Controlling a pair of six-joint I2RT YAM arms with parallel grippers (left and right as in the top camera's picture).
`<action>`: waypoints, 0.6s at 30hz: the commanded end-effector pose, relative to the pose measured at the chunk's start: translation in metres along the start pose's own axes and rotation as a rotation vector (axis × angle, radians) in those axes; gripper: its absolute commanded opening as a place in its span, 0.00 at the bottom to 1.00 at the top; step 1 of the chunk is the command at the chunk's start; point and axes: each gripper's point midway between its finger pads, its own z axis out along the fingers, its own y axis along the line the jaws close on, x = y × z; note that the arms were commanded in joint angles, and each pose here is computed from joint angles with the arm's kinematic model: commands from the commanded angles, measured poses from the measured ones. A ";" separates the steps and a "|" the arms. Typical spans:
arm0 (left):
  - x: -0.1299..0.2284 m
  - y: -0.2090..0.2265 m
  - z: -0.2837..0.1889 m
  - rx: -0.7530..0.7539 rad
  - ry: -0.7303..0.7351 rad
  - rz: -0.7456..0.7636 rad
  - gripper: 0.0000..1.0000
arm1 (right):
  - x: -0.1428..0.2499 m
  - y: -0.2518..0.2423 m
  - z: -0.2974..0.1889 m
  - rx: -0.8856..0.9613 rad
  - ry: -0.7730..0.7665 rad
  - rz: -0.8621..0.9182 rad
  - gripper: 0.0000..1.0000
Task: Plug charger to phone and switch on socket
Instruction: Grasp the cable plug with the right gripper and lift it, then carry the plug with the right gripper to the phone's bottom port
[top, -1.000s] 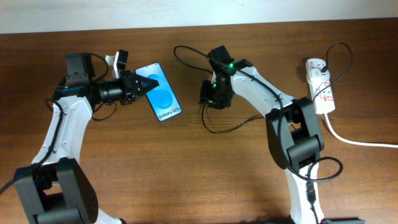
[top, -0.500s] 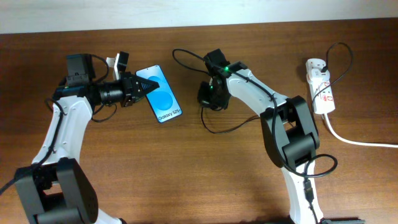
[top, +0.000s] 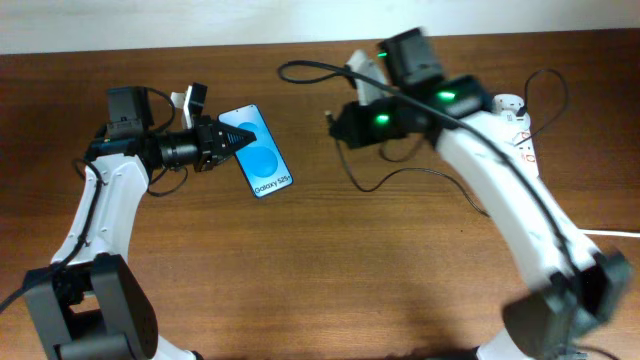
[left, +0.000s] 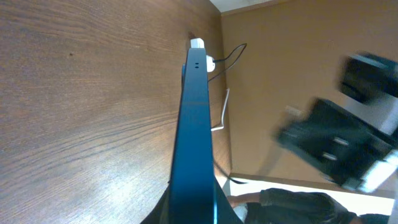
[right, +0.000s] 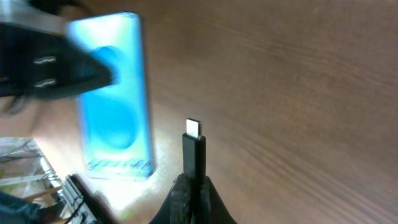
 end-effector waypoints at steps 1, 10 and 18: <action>0.000 -0.011 -0.002 0.044 0.007 0.012 0.00 | 0.002 0.030 -0.066 -0.069 -0.087 -0.117 0.04; 0.000 -0.012 -0.002 0.049 0.009 0.010 0.00 | 0.089 0.072 -0.178 -0.036 -0.176 -0.163 0.04; -0.001 -0.055 0.000 0.263 0.055 0.145 0.00 | 0.130 0.052 -0.087 -0.296 -0.051 0.020 0.04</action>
